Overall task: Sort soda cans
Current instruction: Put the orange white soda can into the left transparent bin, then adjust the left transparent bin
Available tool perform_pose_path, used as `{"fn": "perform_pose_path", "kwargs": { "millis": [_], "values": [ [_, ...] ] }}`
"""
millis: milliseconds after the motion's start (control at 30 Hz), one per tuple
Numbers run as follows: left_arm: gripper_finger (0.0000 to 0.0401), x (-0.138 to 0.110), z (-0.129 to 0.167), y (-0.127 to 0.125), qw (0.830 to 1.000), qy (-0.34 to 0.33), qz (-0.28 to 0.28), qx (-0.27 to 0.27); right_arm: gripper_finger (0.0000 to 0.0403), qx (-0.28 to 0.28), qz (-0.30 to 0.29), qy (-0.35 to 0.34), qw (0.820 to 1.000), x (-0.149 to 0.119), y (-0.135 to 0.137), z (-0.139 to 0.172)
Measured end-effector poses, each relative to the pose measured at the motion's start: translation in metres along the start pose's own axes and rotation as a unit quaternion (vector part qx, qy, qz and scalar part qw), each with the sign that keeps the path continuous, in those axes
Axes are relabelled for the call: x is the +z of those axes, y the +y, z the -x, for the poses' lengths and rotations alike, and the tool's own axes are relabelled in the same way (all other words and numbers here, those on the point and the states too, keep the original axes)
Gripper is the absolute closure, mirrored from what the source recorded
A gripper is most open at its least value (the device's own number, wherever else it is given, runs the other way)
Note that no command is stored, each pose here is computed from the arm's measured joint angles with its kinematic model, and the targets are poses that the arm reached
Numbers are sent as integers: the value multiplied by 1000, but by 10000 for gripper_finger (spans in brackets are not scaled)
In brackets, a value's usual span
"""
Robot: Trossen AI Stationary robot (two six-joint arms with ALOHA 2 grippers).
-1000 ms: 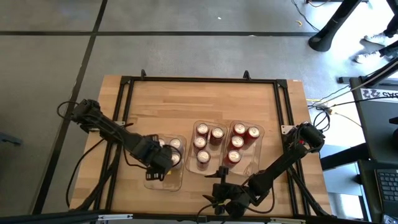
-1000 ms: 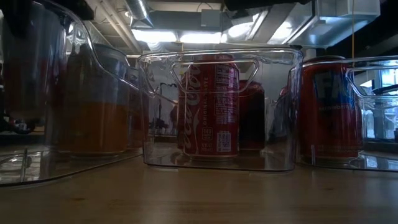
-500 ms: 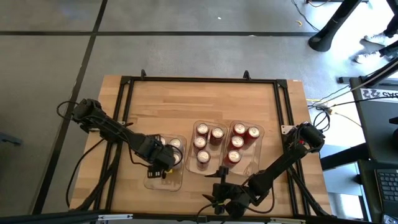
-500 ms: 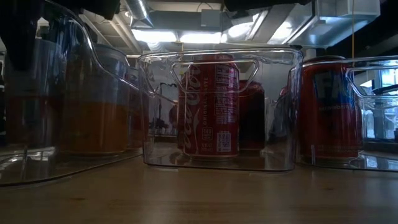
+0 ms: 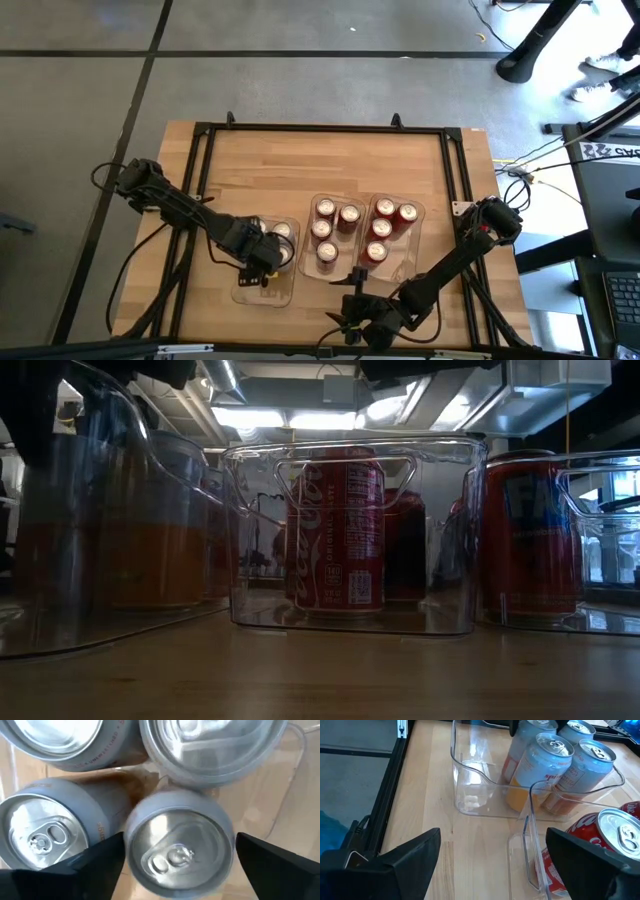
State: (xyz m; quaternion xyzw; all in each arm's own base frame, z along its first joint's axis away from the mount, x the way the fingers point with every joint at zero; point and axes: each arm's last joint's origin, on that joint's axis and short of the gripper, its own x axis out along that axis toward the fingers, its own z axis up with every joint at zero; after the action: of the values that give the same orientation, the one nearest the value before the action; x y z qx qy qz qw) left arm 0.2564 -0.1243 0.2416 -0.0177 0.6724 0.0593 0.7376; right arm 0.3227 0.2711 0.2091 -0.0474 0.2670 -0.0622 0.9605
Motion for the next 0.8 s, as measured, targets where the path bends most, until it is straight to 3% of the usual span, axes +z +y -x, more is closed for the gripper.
{"fn": "perform_pose_path", "kwargs": {
  "millis": [233, 467, 633, 800],
  "values": [
    [24, 0, 7, 1, 1000, 7, 2, 2, 42, 0, 1, 0, 1000, 0, 0, 0],
    [23, -2, 35, -4, 999, -9, -2, 36, 42, 0, 1, 0, 1000, 0, 0, 0],
    [23, -6, 62, -22, 998, -63, -7, 25, 42, 0, 1, 1, 1000, 0, 0, 0],
    [23, -19, 78, -55, 991, -126, -25, -29, 43, 0, 1, 1, 1000, -1, 0, 0]
  ]
}}
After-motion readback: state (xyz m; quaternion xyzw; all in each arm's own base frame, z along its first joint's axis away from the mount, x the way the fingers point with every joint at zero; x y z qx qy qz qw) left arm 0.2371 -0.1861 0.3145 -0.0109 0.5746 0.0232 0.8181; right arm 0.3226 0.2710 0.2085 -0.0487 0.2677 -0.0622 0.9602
